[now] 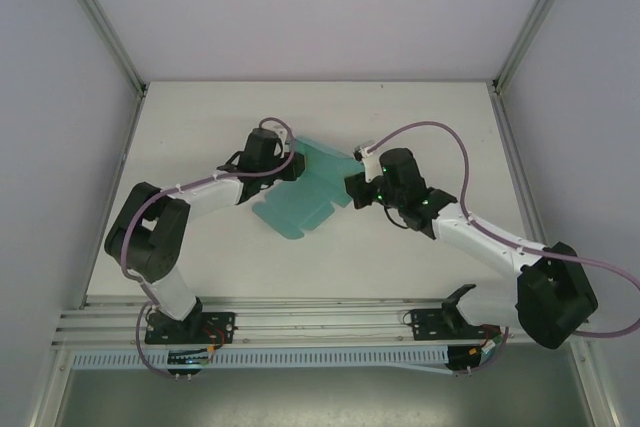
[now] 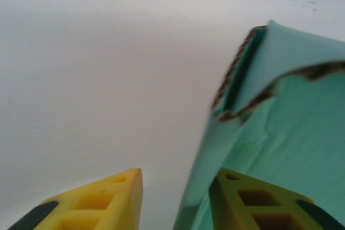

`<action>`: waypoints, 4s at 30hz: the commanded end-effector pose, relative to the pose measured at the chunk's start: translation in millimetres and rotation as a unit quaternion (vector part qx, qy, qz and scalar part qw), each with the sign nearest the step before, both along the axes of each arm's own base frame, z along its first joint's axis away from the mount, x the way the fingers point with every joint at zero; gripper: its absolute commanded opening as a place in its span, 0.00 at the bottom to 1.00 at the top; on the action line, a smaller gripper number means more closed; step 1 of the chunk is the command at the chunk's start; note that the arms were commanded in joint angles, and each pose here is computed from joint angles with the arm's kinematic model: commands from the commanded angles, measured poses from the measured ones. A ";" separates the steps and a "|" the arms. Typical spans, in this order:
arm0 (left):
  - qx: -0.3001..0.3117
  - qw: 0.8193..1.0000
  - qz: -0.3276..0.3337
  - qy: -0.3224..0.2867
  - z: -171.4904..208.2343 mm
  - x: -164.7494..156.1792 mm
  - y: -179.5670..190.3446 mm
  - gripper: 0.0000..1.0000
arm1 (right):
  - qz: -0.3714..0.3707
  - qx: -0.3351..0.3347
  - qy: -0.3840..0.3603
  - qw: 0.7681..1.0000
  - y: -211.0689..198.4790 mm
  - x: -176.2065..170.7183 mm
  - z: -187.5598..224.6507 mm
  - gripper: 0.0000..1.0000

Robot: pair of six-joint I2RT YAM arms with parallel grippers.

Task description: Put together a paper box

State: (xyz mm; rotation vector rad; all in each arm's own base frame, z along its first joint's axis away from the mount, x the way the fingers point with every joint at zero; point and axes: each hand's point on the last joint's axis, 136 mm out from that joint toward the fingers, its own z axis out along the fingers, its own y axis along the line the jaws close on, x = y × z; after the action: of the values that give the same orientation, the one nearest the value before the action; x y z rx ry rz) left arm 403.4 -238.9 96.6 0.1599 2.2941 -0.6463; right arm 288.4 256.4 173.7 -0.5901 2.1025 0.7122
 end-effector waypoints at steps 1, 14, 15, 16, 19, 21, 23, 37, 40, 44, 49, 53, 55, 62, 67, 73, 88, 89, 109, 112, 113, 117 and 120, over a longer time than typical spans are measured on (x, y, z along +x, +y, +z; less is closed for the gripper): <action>-0.024 1.000 0.000 -0.014 -4.2 5.3 17.6 0.38 | 0.043 0.044 -0.026 0.998 6.7 -8.5 26.0 0.00; -0.071 0.991 -0.092 -0.069 23.2 -7.1 -3.1 0.45 | 0.065 0.037 -0.014 0.997 8.8 -10.2 16.8 0.00; -0.072 0.991 -0.092 -0.069 23.9 -6.9 -3.5 0.46 | 0.064 0.037 -0.012 0.997 8.8 -10.1 16.1 0.00; -0.073 0.990 -0.096 -0.069 24.3 -7.5 -4.4 0.45 | 0.064 0.034 -0.010 0.997 8.5 -9.7 13.8 0.00; -0.070 0.991 -0.093 -0.070 23.9 -6.5 -3.1 0.33 | 0.059 0.033 -0.009 0.998 7.9 -8.4 13.1 0.00; -0.061 0.992 -0.083 -0.070 21.7 -4.3 0.2 0.27 | 0.058 0.033 -0.011 0.998 7.7 -7.9 13.4 0.00; -0.052 0.994 -0.069 -0.070 18.4 -1.4 4.9 0.15 | 0.057 0.032 -0.010 0.998 7.4 -7.5 13.6 0.00; 0.047 0.991 -0.049 -0.118 -3.6 -0.7 12.7 0.00 | -0.053 0.014 -0.032 0.998 -22.8 13.5 25.0 0.76; 0.048 0.988 -0.057 -0.137 -15.4 -5.5 7.1 0.00 | -0.101 0.012 -0.069 0.992 -39.3 22.9 51.4 0.86; 0.037 0.986 -0.068 -0.147 -26.6 -8.8 -5.0 0.00 | -0.136 -0.015 -0.082 0.987 -51.3 40.7 63.6 0.90; 0.036 0.982 -0.083 -0.165 -34.0 -12.7 -11.3 0.00 | -0.147 -0.053 -0.003 0.988 -35.5 68.1 34.5 0.90; 0.039 0.980 -0.094 -0.170 -39.9 -18.1 -12.3 0.00 | -0.085 -0.040 0.043 0.995 3.0 82.0 12.8 0.90; 0.045 0.980 -0.093 -0.170 -42.8 -19.6 -10.5 0.00 | -0.062 -0.027 0.059 0.996 20.0 89.6 8.6 0.90; 0.054 0.979 -0.096 -0.172 -47.7 -23.9 -11.1 0.06 | -0.015 -0.003 0.116 0.993 56.9 104.2 -21.9 0.88; 0.067 0.978 -0.101 -0.172 -54.4 -24.6 -13.2 0.09 | 0.005 0.021 0.143 0.989 71.3 104.5 -40.9 0.87; 0.070 0.978 -0.100 -0.167 -57.6 -27.8 -12.0 0.14 | 0.008 0.005 0.174 0.985 70.9 99.1 -71.4 0.86; 0.064 0.982 -0.093 -0.149 -61.8 -35.3 -8.2 0.16 | 0.020 -0.068 0.195 0.978 65.8 50.6 -128.6 0.86; 0.065 0.983 -0.093 -0.147 -62.2 -35.2 -8.2 0.16 | 0.020 -0.073 0.194 0.978 65.8 49.1 -130.5 0.86; 0.081 0.987 -0.009 -0.141 -34.6 -16.6 10.7 0.00 | -0.067 -0.086 0.073 0.991 26.4 77.9 -46.8 0.99; 0.091 0.987 0.013 -0.132 -32.2 -14.9 18.5 0.00 | -0.115 -0.090 0.027 0.989 0.2 81.1 -15.9 0.99; 0.094 0.987 0.019 -0.131 -30.8 -14.3 20.8 0.00 | -0.124 -0.094 0.015 0.988 -7.7 78.2 -7.9 0.99; 0.103 0.986 0.036 -0.124 -31.2 -15.8 28.7 0.00 | -0.141 -0.112 -0.002 0.984 -36.3 59.5 5.4 0.99; 0.100 0.986 0.048 -0.127 -21.6 -13.7 30.9 0.00 | -0.136 -0.107 0.005 0.985 -44.6 43.0 0.9 0.99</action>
State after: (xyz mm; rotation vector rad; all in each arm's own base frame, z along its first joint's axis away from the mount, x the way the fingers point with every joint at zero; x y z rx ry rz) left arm 381.6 -213.8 55.9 0.2889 2.1203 -0.3403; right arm 344.5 232.1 196.5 -0.3942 2.1670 0.4262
